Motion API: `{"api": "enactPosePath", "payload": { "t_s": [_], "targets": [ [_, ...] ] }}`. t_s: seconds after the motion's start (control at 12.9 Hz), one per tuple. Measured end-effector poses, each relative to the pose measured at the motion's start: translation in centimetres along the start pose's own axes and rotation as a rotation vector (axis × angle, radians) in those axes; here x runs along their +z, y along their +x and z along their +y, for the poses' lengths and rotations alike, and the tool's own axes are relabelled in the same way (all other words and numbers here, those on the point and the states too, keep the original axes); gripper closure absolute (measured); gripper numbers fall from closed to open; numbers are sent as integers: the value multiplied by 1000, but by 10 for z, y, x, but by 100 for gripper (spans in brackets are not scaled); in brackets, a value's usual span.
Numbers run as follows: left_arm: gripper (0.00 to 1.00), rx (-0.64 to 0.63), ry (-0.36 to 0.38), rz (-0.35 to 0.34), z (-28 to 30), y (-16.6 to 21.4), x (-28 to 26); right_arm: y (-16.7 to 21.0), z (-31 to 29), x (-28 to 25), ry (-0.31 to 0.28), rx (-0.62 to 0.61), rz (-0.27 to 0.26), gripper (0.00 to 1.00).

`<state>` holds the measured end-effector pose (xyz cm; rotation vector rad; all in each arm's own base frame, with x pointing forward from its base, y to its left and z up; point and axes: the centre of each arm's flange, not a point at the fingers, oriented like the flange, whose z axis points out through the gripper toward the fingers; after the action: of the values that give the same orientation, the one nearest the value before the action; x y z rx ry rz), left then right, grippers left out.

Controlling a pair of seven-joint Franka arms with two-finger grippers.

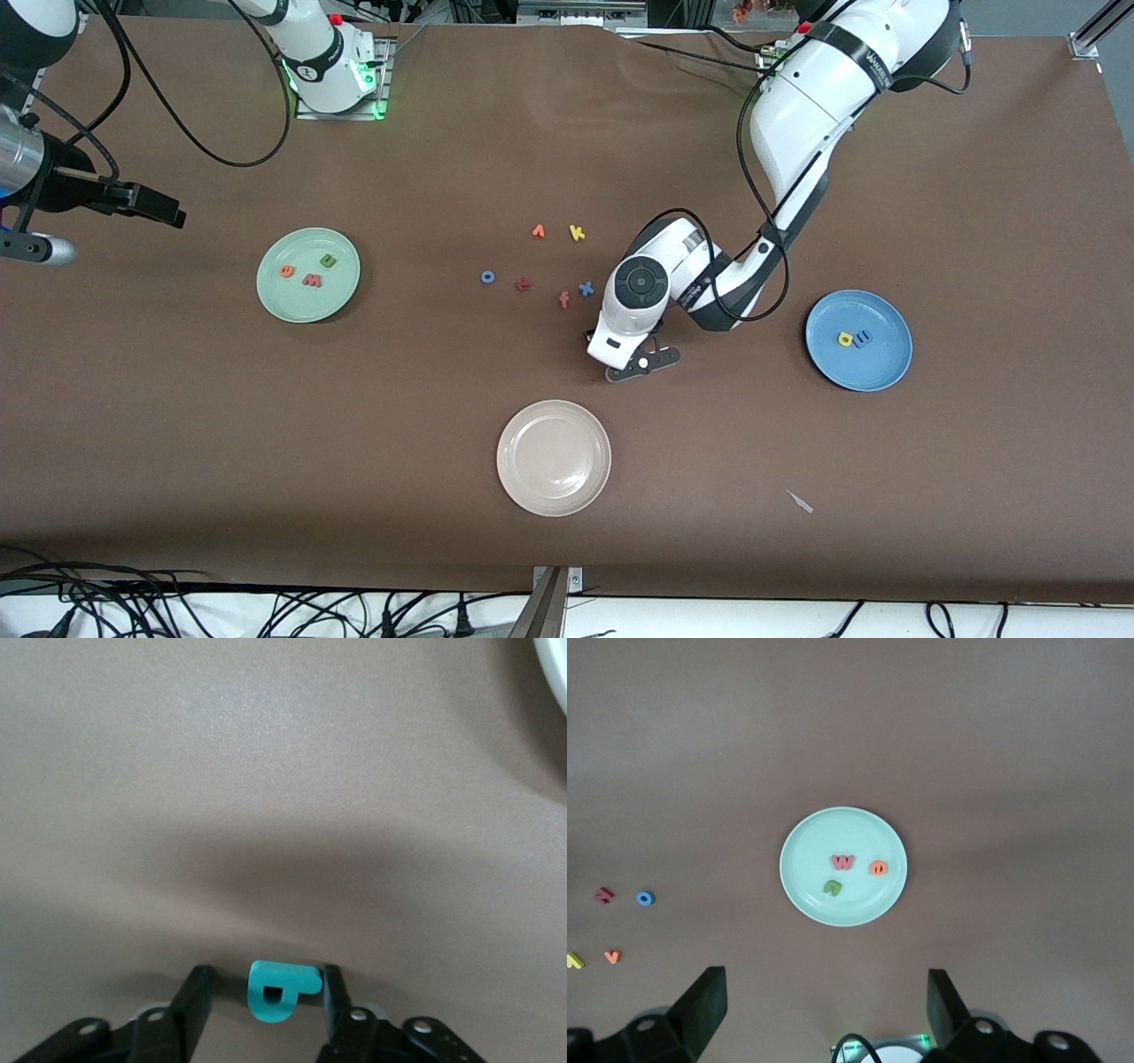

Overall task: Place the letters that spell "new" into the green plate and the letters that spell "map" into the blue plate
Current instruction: 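Grasp teal b with the left gripper while the right gripper returns to rest, then carry the teal b to the blue plate and release it with the left gripper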

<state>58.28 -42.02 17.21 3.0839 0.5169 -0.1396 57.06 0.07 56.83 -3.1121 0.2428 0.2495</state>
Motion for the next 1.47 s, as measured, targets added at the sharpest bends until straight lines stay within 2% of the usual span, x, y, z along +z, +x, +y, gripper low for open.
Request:
{"api": "enactPosePath", "payload": {
  "t_s": [0.08, 0.15, 0.23, 0.39, 0.7, 0.85, 1.01, 1.47],
  "targets": [
    [47, 0, 0, 0, 0, 0, 0, 7, 9, 5, 9, -36, -1, 0],
    [53, 0, -2, 1, 1, 0, -1, 12, 21, 9, 18, -90, -3, 0],
    [53, 0, -2, 1, 1, 0, -1, 14, 30, 9, 25, -128, 1, 0],
    [65, 1, -3, 2, 2, 0, -2, 15, 38, -4, 32, -154, 35, 0],
    [65, 1, -3, 3, 2, 0, -2, -7, 37, -31, 43, -170, 116, 0],
    [65, 5, 4, 1, -5, 10, -4, -16, 38, -30, 30, -172, 133, 0],
    [65, 43, 43, -53, -25, 28, -14, -18, 35, -29, -22, -166, 138, 0],
    [65, 284, 101, -267, -146, 107, -90, -22, 8, -27, -39, -121, 134, 0]
  ]
}}
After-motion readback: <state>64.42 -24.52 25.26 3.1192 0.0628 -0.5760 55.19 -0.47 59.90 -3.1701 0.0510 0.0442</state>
